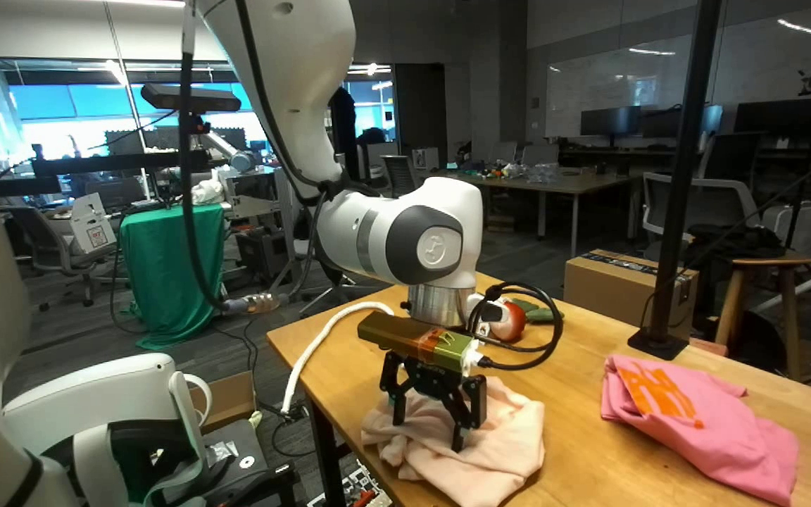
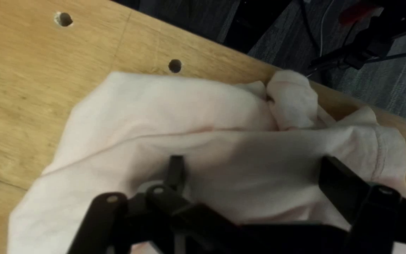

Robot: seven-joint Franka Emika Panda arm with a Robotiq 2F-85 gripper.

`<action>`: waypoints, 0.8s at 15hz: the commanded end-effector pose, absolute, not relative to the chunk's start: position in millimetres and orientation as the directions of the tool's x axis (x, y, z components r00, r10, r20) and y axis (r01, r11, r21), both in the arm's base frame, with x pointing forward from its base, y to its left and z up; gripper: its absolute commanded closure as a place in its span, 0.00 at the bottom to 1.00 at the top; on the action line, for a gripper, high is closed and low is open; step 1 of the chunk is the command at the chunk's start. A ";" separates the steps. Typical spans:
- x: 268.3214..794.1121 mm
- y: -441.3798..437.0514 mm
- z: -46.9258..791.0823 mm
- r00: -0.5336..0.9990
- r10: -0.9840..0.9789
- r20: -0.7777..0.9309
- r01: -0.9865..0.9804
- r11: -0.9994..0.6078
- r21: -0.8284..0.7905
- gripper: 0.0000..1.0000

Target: Separate the things on the heap

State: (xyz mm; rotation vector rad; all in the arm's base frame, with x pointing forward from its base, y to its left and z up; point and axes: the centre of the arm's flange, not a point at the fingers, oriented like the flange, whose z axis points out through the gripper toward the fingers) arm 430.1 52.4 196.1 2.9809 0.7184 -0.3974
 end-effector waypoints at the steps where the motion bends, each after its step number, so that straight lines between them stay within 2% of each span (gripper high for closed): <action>1: 420.1 52.0 218.1 0.866 0.449 -0.222 0.462 -0.887 0.005 0.00; 8: 416.4 45.9 267.6 0.862 0.494 -0.112 0.503 -0.862 0.068 0.00; 12: 411.0 29.0 308.7 0.849 0.528 0.019 0.523 -0.845 0.111 0.00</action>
